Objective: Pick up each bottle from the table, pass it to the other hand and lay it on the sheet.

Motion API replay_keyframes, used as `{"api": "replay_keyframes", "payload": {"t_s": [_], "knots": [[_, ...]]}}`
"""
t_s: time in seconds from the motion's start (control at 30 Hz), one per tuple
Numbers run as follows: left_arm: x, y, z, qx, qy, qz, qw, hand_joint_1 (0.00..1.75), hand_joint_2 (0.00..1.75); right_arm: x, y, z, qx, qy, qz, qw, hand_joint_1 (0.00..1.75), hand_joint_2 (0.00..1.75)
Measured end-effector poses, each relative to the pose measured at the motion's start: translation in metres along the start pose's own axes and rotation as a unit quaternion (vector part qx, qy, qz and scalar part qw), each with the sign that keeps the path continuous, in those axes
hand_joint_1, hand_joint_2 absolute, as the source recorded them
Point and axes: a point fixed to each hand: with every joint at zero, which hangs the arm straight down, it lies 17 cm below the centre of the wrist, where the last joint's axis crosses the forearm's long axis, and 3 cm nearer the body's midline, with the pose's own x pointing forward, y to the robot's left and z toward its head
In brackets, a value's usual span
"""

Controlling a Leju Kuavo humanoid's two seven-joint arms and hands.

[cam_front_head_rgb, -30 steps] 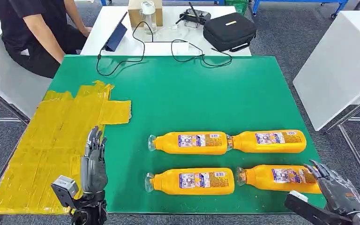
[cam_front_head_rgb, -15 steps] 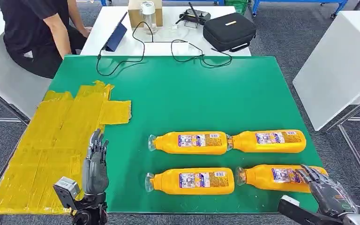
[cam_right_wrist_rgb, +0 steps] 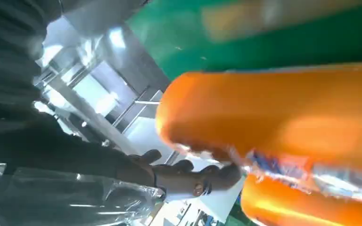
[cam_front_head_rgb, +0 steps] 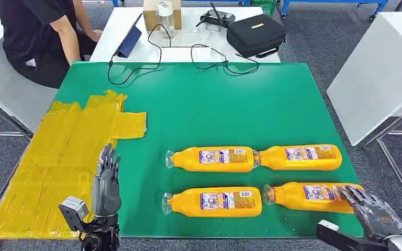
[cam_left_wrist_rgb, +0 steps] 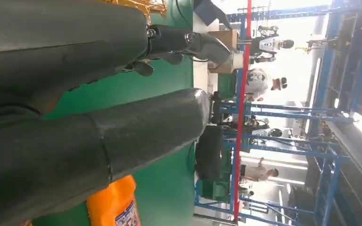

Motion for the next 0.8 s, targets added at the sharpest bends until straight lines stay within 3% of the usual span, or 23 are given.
{"api": "replay_keyframes", "payload": {"t_s": [0.3, 0.7, 0.73, 0.8], "knots": [[-0.003, 0.002, 0.004, 0.006, 0.004, -0.003, 1.0, 0.0, 0.0, 0.005, 0.001, -0.048, -0.018, 0.01, 0.016, 1.0, 0.0, 1.75], [-0.006, 0.001, 0.004, 0.005, 0.007, -0.001, 1.0, 0.0, 0.0, 0.026, 0.005, -0.072, -0.017, 0.004, 0.009, 1.0, 0.0, 1.75], [-0.006, 0.001, 0.004, 0.005, 0.007, -0.001, 1.0, 0.0, 1.75, 0.027, 0.006, -0.073, -0.015, 0.002, 0.009, 1.0, 0.0, 1.75], [-0.005, 0.003, 0.002, 0.01, 0.006, 0.002, 1.0, 0.0, 1.75, 0.027, 0.012, -0.074, 0.0, -0.001, 0.008, 1.0, 0.0, 1.75]]}}
